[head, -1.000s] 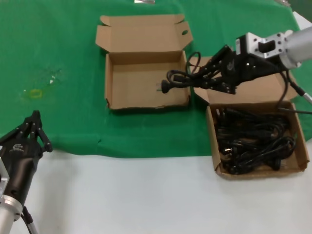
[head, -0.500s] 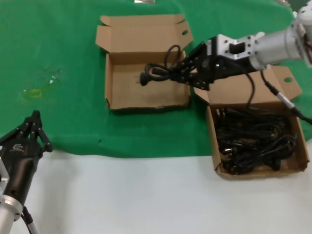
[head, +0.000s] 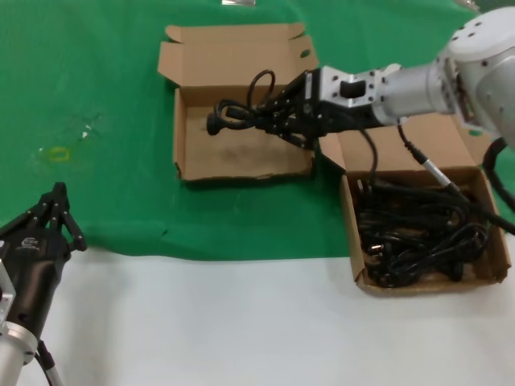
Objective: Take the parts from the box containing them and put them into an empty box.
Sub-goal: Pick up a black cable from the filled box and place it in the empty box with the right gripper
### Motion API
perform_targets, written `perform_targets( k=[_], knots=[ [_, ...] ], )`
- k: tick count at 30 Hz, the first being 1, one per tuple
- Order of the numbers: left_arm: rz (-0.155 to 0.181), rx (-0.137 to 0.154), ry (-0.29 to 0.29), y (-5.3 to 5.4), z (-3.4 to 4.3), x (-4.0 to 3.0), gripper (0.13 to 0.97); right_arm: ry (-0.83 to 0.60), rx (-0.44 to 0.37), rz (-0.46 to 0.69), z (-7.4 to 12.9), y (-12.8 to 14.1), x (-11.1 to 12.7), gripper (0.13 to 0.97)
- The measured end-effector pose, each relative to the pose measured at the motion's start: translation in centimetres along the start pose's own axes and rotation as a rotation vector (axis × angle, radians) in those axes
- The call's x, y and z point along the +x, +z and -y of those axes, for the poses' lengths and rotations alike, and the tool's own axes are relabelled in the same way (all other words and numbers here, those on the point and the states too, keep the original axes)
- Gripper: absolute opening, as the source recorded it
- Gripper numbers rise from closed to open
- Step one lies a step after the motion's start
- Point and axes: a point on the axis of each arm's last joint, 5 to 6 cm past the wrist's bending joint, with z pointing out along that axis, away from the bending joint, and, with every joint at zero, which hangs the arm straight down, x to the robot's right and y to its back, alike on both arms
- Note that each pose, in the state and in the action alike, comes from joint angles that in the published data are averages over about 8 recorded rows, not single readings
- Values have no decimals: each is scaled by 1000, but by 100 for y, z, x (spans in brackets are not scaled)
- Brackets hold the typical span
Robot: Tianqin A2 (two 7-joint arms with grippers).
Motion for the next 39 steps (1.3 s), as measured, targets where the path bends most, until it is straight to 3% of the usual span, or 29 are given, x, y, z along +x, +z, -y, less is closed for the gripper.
perform_targets(
  k=[17, 39],
  knots=[
    [0, 0, 0, 0, 0, 0, 144, -13, -31, -49, 158, 365, -242, 221],
    [0, 0, 0, 0, 0, 0, 144, -14, -55, -68, 226, 551, -420, 221]
  ],
)
